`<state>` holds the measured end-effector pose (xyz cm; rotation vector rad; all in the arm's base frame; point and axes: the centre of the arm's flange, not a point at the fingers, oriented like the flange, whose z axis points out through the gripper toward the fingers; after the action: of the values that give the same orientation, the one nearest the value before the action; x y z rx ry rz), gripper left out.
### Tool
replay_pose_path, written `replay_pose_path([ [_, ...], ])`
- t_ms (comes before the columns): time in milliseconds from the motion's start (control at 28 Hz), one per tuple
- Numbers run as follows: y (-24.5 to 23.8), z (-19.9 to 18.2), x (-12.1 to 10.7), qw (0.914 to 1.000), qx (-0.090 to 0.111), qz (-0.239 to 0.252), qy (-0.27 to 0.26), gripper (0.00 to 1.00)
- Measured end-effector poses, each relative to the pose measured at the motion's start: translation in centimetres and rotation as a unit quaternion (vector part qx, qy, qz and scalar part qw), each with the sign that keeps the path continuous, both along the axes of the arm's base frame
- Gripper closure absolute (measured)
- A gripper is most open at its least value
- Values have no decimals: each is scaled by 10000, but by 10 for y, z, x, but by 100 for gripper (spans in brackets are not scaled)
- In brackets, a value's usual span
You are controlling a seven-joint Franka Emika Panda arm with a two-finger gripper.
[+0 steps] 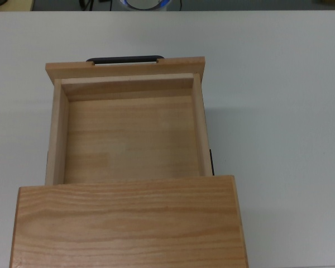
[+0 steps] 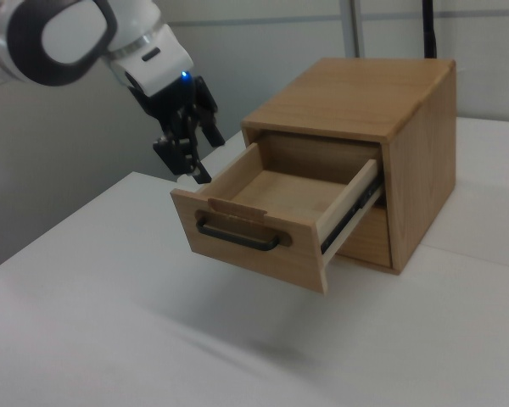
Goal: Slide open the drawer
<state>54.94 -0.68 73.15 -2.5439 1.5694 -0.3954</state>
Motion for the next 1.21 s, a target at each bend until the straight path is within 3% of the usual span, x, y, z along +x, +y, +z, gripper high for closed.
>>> replay_pose_path([
  [143,4,9,-9,9989,-124,451,4,1],
  [321,10,4,-17,9926,-266,1133,343,0],
  [500,22,-2,-21,9754,-439,2074,604,0],
  [607,33,-7,-26,9565,-537,2746,828,0],
  [750,41,-16,-28,9245,-667,3597,1070,0],
  [1036,37,-38,-16,8655,-903,4748,1319,0],
  [1107,33,-44,-13,8533,-1014,4915,1414,0],
  [1214,31,-50,-10,8457,-1068,5008,1506,0],
])
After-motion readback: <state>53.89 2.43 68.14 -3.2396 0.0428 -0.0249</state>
